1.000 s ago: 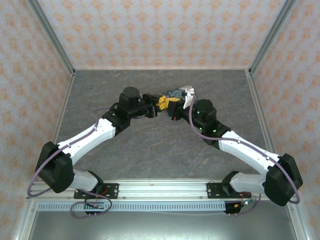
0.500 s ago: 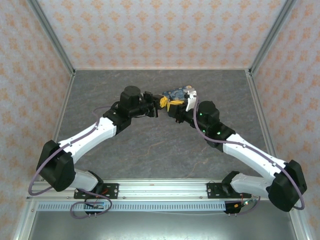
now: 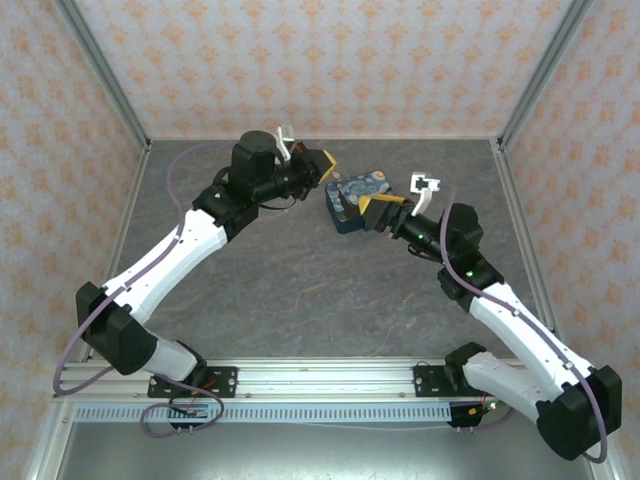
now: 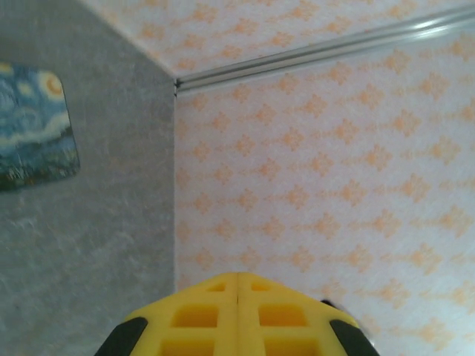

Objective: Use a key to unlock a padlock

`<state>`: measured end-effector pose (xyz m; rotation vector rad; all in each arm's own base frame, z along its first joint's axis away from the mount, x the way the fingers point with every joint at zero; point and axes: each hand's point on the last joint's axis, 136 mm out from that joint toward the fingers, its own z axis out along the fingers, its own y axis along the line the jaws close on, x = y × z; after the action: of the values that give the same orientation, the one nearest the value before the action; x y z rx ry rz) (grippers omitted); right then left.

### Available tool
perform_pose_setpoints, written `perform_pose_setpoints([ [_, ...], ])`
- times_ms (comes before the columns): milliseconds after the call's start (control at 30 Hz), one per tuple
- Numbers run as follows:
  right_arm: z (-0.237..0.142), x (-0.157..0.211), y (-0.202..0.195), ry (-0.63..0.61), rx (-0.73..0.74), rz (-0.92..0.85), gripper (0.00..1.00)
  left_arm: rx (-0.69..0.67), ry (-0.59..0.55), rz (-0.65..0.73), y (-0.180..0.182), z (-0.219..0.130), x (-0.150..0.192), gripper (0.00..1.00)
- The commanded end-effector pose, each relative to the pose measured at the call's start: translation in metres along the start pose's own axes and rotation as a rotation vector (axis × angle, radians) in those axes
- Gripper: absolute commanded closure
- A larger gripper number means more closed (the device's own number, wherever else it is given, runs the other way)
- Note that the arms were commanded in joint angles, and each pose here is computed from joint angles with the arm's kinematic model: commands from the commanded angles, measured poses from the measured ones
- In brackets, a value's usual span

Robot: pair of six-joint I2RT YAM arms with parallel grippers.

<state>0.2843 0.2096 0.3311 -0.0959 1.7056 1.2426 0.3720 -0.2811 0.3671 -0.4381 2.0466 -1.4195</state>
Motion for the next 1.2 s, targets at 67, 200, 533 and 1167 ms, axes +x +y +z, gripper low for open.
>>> perform_pose_setpoints([
  [67,-0.009,-0.026,0.046,-0.073,-0.281,0.125,0.22,-0.013,-0.030,0.372,-0.009,-0.028,-0.001,1.00],
  [200,-0.010,-0.037,0.065,-0.091,-0.391,0.141,0.20,0.075,-0.030,0.467,-0.025,-0.037,0.005,1.00],
  [533,0.023,-0.016,0.097,0.062,-0.472,0.106,0.22,0.246,-0.016,0.524,-0.058,-0.042,0.013,1.00],
  [1167,0.043,-0.019,0.100,0.070,-0.501,0.123,0.46,0.260,-0.010,0.483,-0.057,-0.038,0.014,1.00],
])
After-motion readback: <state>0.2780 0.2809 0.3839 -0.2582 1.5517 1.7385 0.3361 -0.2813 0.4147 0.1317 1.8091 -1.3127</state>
